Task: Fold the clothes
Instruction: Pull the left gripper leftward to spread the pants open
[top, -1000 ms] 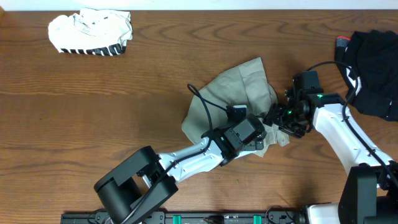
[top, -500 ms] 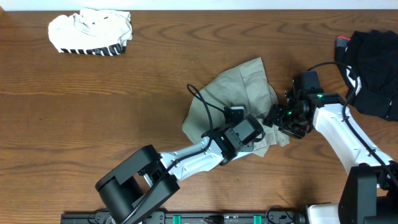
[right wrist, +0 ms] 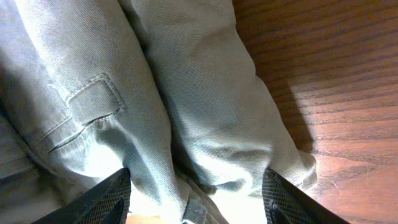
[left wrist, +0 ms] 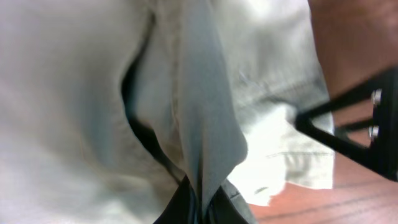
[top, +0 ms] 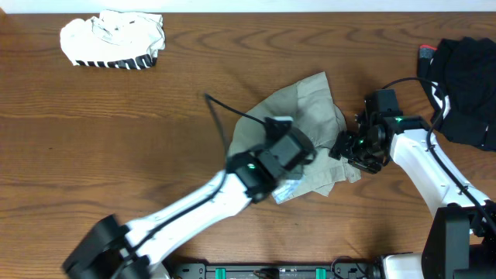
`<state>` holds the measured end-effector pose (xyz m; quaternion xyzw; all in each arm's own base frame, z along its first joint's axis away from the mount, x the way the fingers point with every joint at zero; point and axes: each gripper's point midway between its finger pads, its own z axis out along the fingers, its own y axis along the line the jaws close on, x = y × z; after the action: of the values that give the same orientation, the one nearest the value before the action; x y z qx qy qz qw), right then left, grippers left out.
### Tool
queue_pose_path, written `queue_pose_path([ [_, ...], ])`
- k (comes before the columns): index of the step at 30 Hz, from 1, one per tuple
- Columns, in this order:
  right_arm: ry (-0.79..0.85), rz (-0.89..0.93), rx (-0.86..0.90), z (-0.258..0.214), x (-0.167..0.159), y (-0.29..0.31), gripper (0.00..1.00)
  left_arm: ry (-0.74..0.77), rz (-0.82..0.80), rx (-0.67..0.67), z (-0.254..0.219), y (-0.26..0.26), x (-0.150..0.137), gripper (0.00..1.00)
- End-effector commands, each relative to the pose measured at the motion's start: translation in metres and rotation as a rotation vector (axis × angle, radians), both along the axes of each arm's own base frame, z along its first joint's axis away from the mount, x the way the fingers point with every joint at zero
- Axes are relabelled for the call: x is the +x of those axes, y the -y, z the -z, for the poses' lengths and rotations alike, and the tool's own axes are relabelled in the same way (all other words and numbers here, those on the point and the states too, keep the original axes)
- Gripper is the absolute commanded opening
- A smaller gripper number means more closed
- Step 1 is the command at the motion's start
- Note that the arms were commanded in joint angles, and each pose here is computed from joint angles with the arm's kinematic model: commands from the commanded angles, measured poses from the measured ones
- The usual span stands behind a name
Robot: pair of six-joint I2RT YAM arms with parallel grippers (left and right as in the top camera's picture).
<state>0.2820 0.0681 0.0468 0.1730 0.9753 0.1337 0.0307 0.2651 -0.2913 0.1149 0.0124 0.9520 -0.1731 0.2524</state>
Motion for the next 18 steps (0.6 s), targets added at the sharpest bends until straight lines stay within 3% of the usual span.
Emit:
queue_pose_path([
  [1, 0.011, -0.025, -0.009, -0.002, -0.003, -0.002, 0.65, 0.121, -0.084, 0.085, -0.029, -0.04, 0.026, 0.06],
  [10, 0.0, -0.025, -0.01, -0.002, -0.005, -0.001, 0.65, 0.067, -0.291, 0.286, -0.023, -0.144, 0.051, 0.06],
  [18, -0.016, -0.026, -0.005, -0.002, -0.009, -0.002, 0.64, 0.022, -0.461, 0.343, -0.021, -0.222, 0.072, 0.06],
])
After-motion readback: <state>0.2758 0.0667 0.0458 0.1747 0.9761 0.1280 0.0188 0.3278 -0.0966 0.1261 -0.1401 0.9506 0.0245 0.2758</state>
